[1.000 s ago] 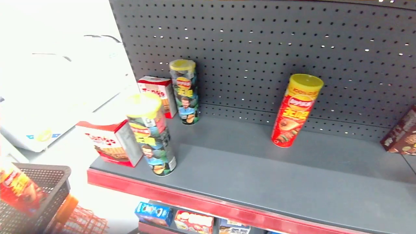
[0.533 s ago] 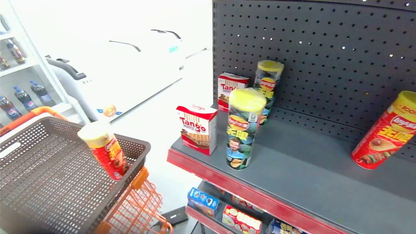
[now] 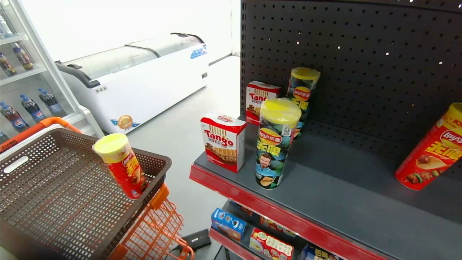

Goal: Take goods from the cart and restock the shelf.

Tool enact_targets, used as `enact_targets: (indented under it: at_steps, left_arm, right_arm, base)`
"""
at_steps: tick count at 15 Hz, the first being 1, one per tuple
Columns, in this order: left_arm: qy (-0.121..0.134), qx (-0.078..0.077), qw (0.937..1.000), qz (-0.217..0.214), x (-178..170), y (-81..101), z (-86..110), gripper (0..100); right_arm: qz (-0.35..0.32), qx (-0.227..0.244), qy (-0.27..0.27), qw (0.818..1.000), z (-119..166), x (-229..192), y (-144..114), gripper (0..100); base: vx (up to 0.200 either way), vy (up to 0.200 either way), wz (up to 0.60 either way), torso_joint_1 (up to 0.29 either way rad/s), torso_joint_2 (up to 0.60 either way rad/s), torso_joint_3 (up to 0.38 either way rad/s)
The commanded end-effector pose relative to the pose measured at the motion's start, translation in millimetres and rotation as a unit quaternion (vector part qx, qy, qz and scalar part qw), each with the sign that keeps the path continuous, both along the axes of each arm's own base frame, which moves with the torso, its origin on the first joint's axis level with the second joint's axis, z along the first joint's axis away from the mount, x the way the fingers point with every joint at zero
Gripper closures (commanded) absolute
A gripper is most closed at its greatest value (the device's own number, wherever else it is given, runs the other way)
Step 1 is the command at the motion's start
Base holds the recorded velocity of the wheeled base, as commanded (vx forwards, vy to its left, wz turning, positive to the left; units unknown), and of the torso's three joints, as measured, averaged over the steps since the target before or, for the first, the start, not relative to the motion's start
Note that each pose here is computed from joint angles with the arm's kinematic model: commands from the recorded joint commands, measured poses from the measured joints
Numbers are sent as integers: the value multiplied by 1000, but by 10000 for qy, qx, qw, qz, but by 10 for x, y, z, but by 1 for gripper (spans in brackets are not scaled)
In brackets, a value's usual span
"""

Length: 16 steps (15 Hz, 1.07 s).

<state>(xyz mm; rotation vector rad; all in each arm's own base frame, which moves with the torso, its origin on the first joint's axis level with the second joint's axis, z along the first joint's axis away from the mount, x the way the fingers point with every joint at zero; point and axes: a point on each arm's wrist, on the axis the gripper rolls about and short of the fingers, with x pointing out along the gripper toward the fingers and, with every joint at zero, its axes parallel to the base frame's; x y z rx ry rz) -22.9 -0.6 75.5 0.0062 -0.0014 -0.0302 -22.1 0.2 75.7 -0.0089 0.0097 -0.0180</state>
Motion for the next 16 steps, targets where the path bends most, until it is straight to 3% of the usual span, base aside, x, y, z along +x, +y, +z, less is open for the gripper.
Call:
enact_targets:
  at_steps: [1,3,4,5,8,10,12,13,14,15,16]
  left_arm:
    - [6,0,10000,-2,1,0,0,0]
    - [-87,54,9999,-17,-12,-1,49,0]
    - [-354,406,9985,-57,-78,-1,423,0]
    - [166,460,9988,-56,4,-1,553,0]
    - [799,470,9956,-139,225,-2,752,0]
    - [1067,441,9932,-141,372,-4,844,0]
    - [1235,271,9919,-105,574,-4,897,0]
    - [1502,65,9886,70,753,8,880,0]
    - [1685,-3,9855,212,854,26,861,0]
    - [1881,-7,9819,210,977,31,822,0]
    - [1844,15,9827,193,1106,33,807,0]
  right_arm:
    - [-2,-1,6,10000,0,1,0,0]
    - [-2,-1,6,10000,0,1,0,0]
    - [-2,-1,6,10000,0,1,0,0]
    - [-2,-1,-2,10000,0,0,0,0]
    - [-2,-1,6,10000,0,1,0,0]
    - [-2,-1,6,10000,0,1,0,0]
    - [-2,-1,6,10000,0,1,0,0]
    - [-2,-1,6,10000,0,1,0,0]
    - [-2,-1,-2,10000,0,0,0,0]
    - [-2,-1,6,10000,0,1,0,0]
    - [-2,-1,-2,10000,0,0,0,0]
  base:
    - [0,0,0,0,0,0]
    - [0,0,0,0,0,0]
    - [0,0,0,0,0,0]
    - [0,0,0,0,0,0]
    - [0,0,0,0,0,0]
    - [0,0,0,0,0,0]
    - [0,0,0,0,0,0]
    - [0,0,0,0,0,0]
    - [0,0,0,0,0,0]
    - [0,0,0,0,0,0]
    - [0,0,0,0,0,0]
